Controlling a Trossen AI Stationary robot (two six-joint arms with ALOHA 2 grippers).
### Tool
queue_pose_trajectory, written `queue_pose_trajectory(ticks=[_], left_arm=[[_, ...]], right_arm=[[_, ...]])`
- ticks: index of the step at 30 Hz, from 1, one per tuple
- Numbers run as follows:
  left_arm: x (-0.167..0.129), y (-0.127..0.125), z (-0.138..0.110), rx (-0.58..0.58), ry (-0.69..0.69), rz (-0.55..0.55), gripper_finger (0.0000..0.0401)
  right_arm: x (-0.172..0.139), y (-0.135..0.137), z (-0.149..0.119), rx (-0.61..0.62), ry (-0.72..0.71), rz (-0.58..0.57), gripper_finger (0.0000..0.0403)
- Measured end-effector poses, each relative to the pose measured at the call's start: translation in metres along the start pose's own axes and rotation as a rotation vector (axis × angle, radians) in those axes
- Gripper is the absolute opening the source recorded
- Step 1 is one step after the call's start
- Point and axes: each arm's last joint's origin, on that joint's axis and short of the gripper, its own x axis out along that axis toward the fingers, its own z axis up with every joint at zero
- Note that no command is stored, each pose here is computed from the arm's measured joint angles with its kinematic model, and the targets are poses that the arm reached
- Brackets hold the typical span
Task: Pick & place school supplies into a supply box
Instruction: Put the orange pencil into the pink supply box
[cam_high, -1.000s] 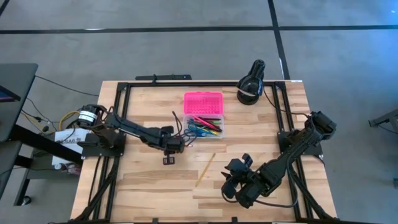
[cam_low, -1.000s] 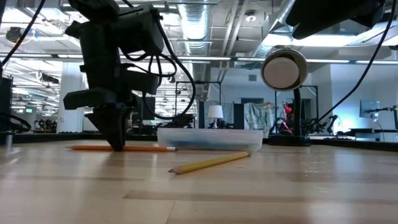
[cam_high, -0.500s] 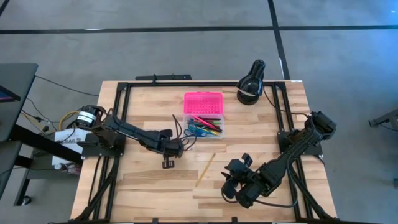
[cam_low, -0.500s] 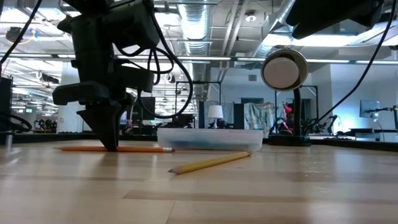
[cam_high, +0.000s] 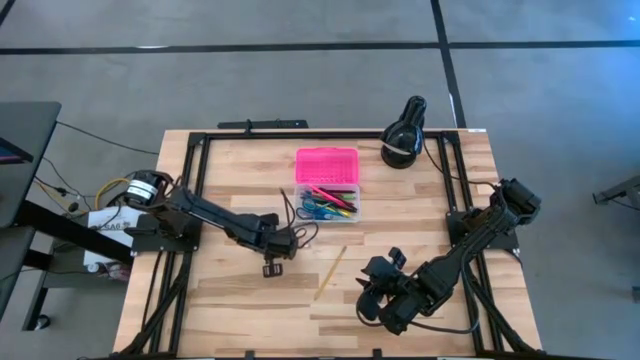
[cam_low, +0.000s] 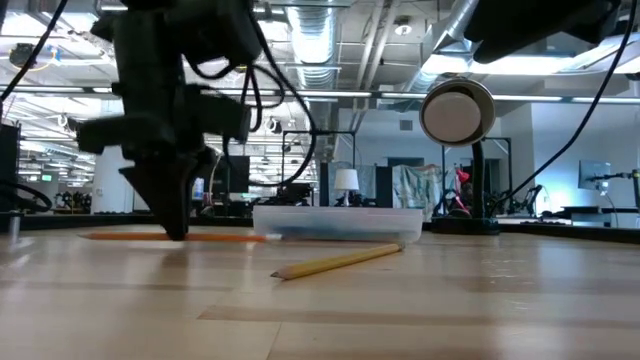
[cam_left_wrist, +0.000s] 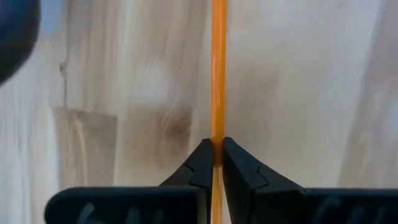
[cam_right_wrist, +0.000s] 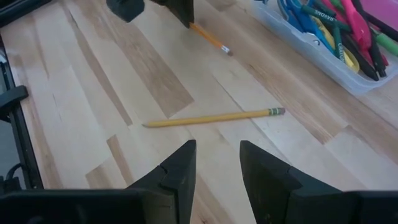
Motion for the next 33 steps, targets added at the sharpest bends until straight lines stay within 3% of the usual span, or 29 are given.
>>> queue_pose_trajectory(ticks=[10,17,22,26,33], left_arm=[[-0.016,-0.007,0.02,0.01,-0.076,-0.011,0.0009],[-0.046,-0.004,0.054,0.048,-0.21,0.043,0.0008],[-0.058,0.027,0.077,0.05,-0.28,0.104,0.0008],[-0.055,0.068,0.086,-0.04,-0.292,0.144,0.0008],[-0.055,0.11,0.095,-0.154,-0.355,0.109,0.0009]], right_arm=[[0.0,0.001,0.0,0.003,0.009,0.008,0.0117],[0.0,0.001,0.0,0.003,0.012,0.009,0.0117],[0.0,0.001,0.0,0.007,0.01,0.014,0.0117],[0.0,0.002,0.0,0.014,0.007,0.022,0.0117],[0.0,0.005,0.001,0.034,-0.002,0.046,0.0117]])
